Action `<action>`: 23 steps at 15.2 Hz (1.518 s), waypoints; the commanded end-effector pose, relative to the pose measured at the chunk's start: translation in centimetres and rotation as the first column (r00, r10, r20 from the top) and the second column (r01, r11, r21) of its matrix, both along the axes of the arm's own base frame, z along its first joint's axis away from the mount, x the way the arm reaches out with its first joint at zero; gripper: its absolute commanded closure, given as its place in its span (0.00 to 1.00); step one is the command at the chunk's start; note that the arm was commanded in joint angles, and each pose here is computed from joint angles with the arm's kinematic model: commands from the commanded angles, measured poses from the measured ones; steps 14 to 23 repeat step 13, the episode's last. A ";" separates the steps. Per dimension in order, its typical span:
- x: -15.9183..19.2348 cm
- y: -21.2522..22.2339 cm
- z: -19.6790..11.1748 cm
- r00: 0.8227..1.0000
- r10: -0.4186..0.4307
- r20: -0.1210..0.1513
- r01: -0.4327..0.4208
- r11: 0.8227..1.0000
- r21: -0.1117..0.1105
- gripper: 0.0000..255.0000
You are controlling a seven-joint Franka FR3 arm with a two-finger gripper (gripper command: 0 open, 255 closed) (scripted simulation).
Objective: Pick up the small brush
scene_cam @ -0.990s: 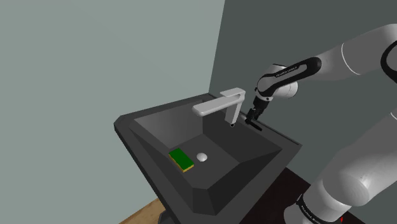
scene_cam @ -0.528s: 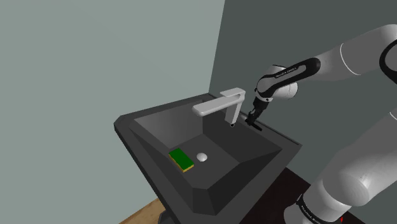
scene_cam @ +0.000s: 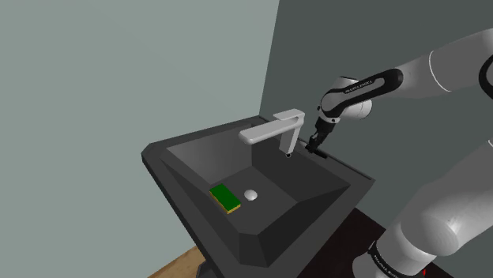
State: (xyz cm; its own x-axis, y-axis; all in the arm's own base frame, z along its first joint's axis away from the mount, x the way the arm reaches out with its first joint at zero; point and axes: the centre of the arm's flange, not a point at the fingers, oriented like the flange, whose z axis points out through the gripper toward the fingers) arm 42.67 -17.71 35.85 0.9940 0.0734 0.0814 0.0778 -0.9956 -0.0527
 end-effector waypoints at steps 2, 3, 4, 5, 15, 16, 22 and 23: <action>0.1 0.0 1.6 1.000 0.000 0.000 0.000 1.000 0.000 1.00; 0.1 0.0 2.1 1.000 0.000 0.000 0.000 1.000 0.000 1.00; 0.1 0.0 2.7 1.000 0.000 0.000 0.000 1.000 0.000 1.00; 0.1 0.0 3.2 1.000 0.000 0.000 0.000 1.000 0.000 1.00; 0.1 0.0 6.4 1.000 0.000 0.000 0.000 1.000 0.000 1.00; 0.1 0.0 6.4 1.000 0.000 0.000 0.000 1.000 0.000 1.00; 0.1 0.0 6.4 1.000 0.000 0.000 0.000 1.000 0.000 1.00; 0.1 0.0 6.4 1.000 0.000 0.000 0.000 1.000 0.000 1.00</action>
